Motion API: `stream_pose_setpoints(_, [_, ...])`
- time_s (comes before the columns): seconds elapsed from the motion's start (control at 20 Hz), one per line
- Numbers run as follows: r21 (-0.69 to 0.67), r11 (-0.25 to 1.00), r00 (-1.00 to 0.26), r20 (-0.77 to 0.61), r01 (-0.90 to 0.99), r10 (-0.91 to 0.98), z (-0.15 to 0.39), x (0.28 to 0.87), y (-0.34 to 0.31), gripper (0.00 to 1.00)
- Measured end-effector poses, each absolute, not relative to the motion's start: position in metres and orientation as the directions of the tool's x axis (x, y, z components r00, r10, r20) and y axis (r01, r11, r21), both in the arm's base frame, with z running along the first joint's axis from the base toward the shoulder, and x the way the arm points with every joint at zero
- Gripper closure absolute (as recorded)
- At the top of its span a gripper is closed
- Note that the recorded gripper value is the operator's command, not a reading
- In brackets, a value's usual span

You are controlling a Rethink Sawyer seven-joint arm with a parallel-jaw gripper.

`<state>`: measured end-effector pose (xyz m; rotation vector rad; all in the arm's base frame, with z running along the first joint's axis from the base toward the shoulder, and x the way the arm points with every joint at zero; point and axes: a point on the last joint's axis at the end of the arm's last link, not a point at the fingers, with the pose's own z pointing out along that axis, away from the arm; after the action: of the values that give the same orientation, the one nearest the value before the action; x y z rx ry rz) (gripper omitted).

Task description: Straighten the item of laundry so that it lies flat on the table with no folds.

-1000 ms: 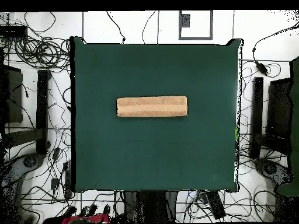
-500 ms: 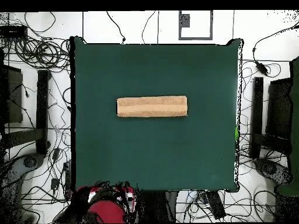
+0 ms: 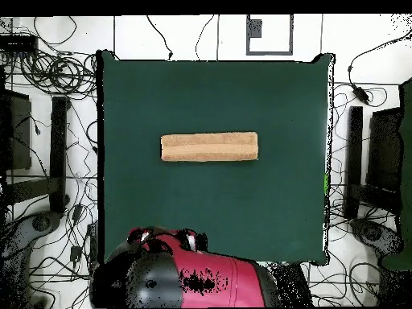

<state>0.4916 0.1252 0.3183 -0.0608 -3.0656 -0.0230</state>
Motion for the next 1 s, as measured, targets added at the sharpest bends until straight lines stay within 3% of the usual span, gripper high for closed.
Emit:
stream_pose_setpoints(0.4, [0.004, 0.999, -0.992, 0.122, 0.04, 0.039, 0.267, 0.521, 0.122, 0.0])
stream_pose_setpoints(1.0, [-0.018, 0.999, -0.998, 0.06, 0.027, 0.028, 0.174, 0.549, 0.123, 0.0])
